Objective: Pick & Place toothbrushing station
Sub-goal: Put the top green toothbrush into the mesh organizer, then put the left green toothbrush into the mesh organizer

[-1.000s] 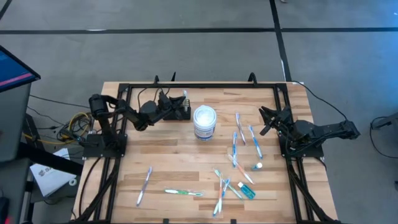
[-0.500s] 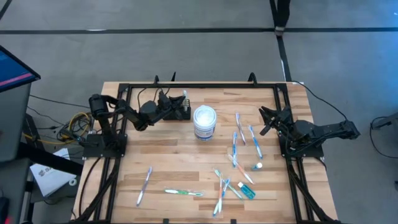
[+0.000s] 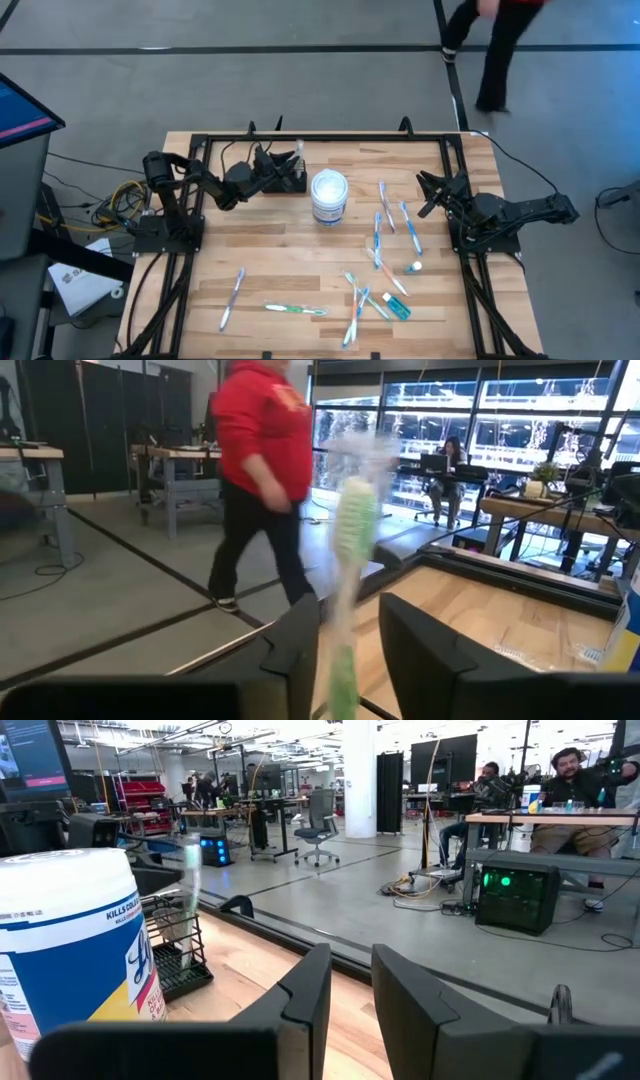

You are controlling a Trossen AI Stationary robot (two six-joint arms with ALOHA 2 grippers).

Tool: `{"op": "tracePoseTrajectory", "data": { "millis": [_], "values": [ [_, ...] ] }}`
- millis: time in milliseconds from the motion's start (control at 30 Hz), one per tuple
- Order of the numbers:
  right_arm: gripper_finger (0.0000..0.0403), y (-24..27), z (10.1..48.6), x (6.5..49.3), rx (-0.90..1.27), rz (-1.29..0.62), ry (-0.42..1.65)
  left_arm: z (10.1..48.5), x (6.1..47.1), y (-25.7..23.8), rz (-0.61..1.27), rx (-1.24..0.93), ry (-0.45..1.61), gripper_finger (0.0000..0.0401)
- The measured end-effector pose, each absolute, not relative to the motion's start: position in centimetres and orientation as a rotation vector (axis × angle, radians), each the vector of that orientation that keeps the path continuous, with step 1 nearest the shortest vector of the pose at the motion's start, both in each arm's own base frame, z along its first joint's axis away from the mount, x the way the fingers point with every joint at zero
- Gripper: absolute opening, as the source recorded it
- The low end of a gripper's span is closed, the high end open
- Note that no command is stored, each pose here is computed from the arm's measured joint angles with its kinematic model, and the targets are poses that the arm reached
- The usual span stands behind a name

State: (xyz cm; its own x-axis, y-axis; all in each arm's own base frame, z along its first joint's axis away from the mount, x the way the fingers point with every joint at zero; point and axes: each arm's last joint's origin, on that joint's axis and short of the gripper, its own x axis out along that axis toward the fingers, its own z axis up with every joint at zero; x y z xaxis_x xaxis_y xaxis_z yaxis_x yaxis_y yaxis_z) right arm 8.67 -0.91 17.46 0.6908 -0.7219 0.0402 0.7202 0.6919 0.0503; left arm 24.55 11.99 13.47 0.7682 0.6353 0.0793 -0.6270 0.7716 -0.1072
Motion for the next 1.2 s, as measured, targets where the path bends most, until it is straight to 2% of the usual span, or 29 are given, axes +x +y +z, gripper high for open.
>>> {"op": "tracePoseTrajectory", "data": {
  "millis": [200, 400, 567, 800, 1200],
  "values": [
    [0.0069, -0.9, 17.4, 8.7, 0.029, -0.806, -0.055, 14.3, 24.4, 11.9, 0.684, -0.073, -0.148, 0.014],
    [0.0069, -0.9, 17.4, 8.7, 0.028, -0.806, -0.051, 16.1, 23.9, 11.4, 0.651, -0.068, -0.191, 0.0147],
    [0.0069, -0.9, 17.3, 8.7, 0.024, -0.806, -0.046, 17.2, 22.6, 10.2, 0.602, -0.071, -0.156, 0.014],
    [0.0069, -0.9, 17.3, 8.7, 0.025, -0.806, -0.046, 17.7, 21.9, 7.2, 0.496, -0.09, 0.062, 0.0119],
    [0.0069, -0.9, 17.3, 8.7, 0.025, -0.806, -0.046, 18.8, 21.8, 2.0, 0.213, -0.148, 0.104, 0.0102]
  ]
}}
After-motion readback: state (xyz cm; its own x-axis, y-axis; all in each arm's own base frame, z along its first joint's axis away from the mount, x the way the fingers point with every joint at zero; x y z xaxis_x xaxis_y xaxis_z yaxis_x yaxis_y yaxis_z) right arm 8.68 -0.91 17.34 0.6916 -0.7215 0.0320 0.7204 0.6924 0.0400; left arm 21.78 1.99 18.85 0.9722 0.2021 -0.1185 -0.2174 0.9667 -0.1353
